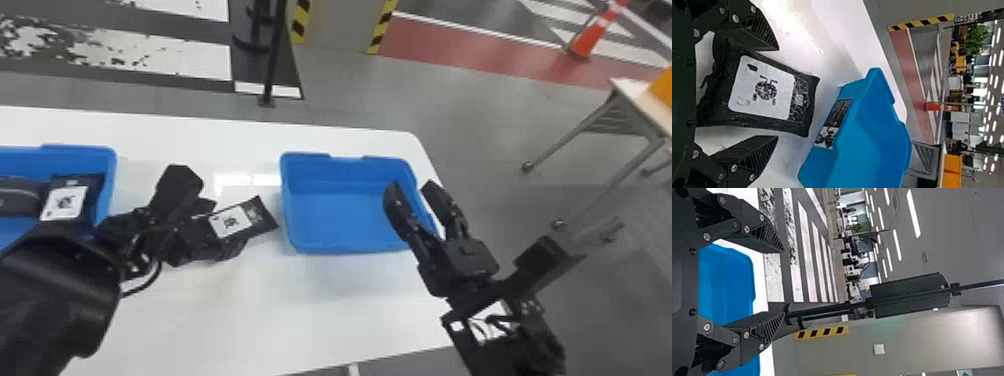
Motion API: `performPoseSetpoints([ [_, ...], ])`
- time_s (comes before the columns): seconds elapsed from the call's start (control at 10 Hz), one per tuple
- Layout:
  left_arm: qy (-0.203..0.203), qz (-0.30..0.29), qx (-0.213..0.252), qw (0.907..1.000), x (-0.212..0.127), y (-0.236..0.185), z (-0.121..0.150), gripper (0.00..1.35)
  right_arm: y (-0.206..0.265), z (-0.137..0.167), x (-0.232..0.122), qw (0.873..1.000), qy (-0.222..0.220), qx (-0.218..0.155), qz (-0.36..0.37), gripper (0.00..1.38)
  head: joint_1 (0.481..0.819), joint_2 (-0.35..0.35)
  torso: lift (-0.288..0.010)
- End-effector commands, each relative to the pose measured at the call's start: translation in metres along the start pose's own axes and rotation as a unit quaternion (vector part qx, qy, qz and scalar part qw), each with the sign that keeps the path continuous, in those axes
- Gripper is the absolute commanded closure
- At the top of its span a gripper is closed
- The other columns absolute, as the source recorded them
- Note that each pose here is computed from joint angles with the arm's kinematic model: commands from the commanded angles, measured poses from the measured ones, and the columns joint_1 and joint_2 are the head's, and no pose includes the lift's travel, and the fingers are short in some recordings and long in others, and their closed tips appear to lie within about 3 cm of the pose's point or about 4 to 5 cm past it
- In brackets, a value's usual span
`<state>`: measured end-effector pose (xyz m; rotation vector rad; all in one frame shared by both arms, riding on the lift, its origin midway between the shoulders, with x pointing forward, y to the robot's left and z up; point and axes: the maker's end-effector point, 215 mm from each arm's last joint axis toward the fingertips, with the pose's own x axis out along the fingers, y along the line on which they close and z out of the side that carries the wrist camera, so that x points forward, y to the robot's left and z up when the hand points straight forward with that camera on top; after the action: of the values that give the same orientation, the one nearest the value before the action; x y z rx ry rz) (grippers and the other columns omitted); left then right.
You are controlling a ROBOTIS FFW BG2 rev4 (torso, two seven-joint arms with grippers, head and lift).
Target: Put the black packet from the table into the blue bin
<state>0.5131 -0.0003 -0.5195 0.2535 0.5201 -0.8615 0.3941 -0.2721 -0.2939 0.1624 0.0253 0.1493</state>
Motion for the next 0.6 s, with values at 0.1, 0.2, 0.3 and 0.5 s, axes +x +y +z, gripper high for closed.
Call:
performPoseSetpoints([
  [0.1, 0.008, 0.001, 0.011, 0.9999, 0.002, 0.0, -0.003, 0.96, 0.0, 0.0, -0.001, 1.0, 0.0, 0.002, 0.0, 0.5, 0.695, -0.322, -0.11],
  [0.2, -0.01, 0.002, 0.026, 0.9996, 0.002, 0.001, 0.008, 1.21, 0.0, -0.002, -0.001, 1.0, 0.002, 0.004, -0.001, 0.5, 0.695, -0.323, -0.11],
  [0.3, -0.036, 0.004, 0.057, 0.9977, 0.0, 0.001, 0.026, 1.22, 0.0, -0.003, -0.002, 1.0, 0.003, 0.004, -0.001, 0.5, 0.695, -0.324, -0.11],
  [0.5, -0.062, 0.0, 0.077, 0.9951, -0.003, 0.0, 0.046, 1.22, -0.001, -0.004, -0.003, 1.0, 0.003, 0.006, -0.001, 0.5, 0.695, -0.336, -0.11],
])
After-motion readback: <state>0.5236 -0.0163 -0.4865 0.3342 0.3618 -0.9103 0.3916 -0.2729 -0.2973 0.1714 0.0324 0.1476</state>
